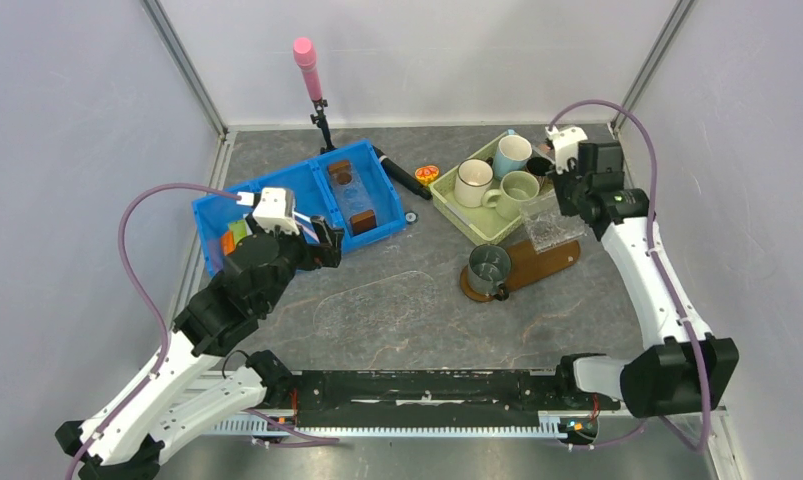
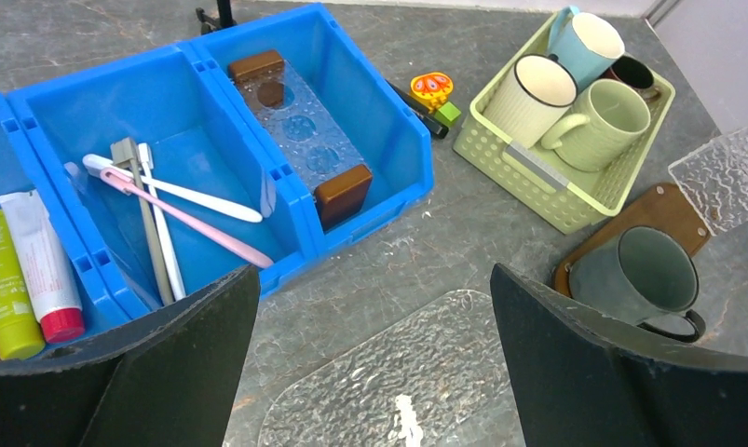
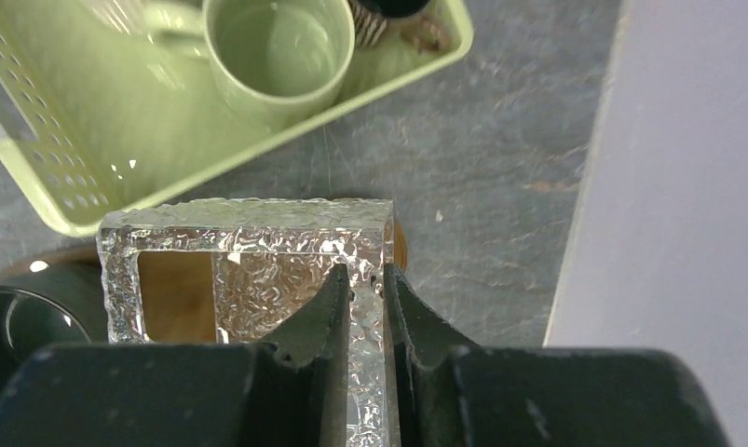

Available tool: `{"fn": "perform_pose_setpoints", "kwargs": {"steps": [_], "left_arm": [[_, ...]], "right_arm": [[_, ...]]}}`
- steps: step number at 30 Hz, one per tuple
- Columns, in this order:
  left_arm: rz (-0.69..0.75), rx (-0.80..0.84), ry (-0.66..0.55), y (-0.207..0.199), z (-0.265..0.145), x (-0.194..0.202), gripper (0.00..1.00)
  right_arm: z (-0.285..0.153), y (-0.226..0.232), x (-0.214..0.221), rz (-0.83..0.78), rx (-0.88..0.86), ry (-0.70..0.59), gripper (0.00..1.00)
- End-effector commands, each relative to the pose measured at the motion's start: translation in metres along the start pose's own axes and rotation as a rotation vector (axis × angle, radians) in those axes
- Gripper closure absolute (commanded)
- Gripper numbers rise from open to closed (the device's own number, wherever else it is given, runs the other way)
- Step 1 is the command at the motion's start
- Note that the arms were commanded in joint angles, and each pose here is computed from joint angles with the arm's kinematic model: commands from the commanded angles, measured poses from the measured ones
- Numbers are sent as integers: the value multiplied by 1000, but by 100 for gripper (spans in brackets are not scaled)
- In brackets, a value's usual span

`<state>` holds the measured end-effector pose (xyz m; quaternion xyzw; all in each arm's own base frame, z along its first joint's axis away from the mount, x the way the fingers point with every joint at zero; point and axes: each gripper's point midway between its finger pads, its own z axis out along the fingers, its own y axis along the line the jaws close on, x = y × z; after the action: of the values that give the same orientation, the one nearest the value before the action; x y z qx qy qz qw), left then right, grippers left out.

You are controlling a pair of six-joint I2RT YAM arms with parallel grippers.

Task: Prepare toiletry sets of a toothbrush and toothpaste on the tray

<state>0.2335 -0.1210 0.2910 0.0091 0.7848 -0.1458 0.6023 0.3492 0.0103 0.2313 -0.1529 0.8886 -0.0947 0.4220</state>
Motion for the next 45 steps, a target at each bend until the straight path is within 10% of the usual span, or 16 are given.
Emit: {"fn": "perform_pose_setpoints", "kwargs": {"steps": [1, 45], "left_arm": [[35, 53, -2, -9, -3, -7, 0], [40, 102, 69, -17, 2, 18, 0]], "right_arm": [[16, 12, 13, 5, -227, -34, 100], [53, 61, 86, 202, -434, -11, 93]]}}
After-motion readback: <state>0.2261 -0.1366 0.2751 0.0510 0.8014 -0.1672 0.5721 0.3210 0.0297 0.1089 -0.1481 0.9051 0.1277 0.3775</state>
